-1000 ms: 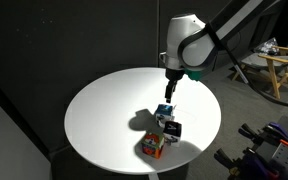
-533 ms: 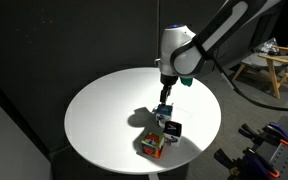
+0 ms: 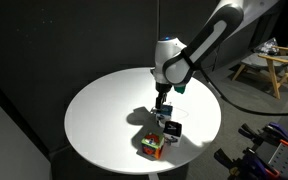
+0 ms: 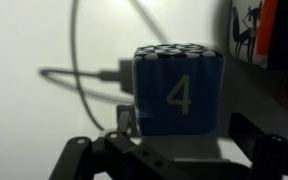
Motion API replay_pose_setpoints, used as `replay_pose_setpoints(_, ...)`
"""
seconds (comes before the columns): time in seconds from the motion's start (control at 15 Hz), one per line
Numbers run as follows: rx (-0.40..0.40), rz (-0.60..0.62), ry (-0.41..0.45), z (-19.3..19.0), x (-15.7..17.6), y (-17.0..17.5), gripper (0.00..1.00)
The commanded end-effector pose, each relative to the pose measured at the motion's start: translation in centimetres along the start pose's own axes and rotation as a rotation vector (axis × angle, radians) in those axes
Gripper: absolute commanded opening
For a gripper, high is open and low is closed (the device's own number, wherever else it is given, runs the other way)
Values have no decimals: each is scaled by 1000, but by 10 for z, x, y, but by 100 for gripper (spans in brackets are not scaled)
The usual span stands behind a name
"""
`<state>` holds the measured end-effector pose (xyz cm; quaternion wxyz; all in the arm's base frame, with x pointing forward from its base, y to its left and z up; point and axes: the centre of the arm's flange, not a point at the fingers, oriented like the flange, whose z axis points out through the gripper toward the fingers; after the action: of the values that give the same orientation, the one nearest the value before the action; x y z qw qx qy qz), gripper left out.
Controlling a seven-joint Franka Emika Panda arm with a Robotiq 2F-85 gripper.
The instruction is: Move one square plush toy to the right.
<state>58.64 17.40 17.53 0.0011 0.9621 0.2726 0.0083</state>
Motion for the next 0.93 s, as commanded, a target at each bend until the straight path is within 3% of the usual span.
replay_pose_setpoints(0.0, 0, -15, -21, 12, 8, 0, 100)
replay_pose_setpoints(0.4, -25, 20, -42, 18, 3, 2, 100)
replay_pose_setpoints(0.47, -37, 42, -48, 17, 2, 2, 75)
replay_pose_setpoints(0.53, -38, 60, -53, 14, 1, 3, 74)
replay_pose_setpoints(0.87, -63, 169, -70, -12, -3, -3, 37)
